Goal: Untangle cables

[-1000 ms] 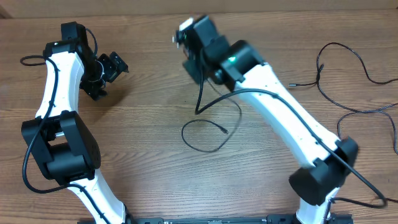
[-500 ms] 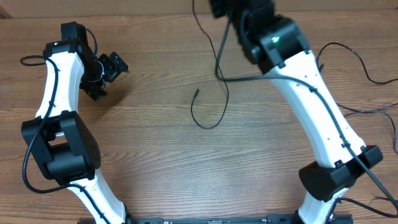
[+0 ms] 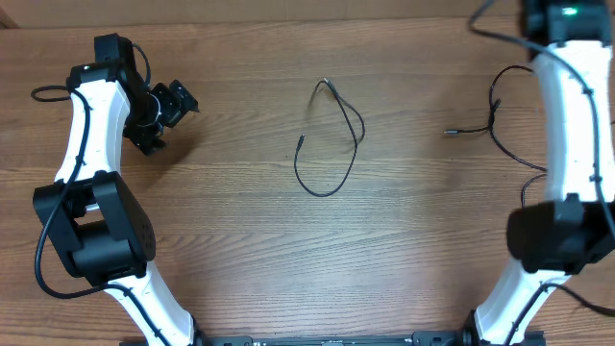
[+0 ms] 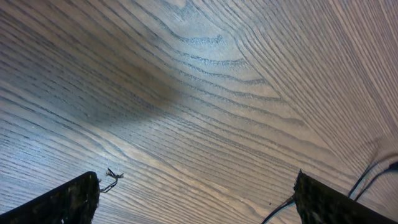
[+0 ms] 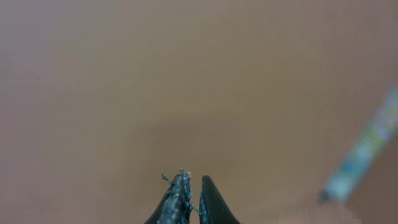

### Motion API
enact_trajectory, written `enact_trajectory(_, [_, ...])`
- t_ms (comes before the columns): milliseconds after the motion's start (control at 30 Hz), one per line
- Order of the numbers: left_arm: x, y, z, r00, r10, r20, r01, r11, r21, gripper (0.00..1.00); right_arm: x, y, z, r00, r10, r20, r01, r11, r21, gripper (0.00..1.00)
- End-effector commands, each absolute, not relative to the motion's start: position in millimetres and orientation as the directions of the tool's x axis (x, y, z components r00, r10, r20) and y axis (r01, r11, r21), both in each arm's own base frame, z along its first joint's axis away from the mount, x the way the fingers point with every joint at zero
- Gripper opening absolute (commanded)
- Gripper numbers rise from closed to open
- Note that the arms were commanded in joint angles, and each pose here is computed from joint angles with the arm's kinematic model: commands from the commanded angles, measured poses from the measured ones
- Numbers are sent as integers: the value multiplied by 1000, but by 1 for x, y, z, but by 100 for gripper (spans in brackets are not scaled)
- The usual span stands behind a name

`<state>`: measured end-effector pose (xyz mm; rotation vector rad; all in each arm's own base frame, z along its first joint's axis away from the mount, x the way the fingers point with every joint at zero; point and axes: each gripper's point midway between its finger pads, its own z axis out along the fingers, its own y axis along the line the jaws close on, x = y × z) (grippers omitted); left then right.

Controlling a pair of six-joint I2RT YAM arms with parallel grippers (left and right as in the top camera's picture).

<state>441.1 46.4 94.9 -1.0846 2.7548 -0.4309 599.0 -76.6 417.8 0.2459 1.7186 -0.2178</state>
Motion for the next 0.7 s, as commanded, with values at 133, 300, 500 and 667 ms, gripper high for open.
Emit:
enact_trajectory(133, [439, 46, 97, -736, -675, -41, -632, 708, -314, 99, 594, -60, 363, -365, 54, -930, -25, 997, 68, 8])
enact_trajectory(300, [439, 47, 97, -735, -677, -42, -633, 708, -314, 100, 561, -10, 305, -602, 3, -798, -169, 977, 131, 19])
enact_trajectory(500, [439, 46, 97, -736, -676, -41, -633, 708, -313, 100, 519, 33, 252, -799, -36, -600, -195, 960, 202, 37])
enact_trajectory(667, [439, 46, 97, -736, -676, -41, -633, 708, -313, 100, 491, 74, 219, -878, -107, -466, -239, 942, 234, 54])
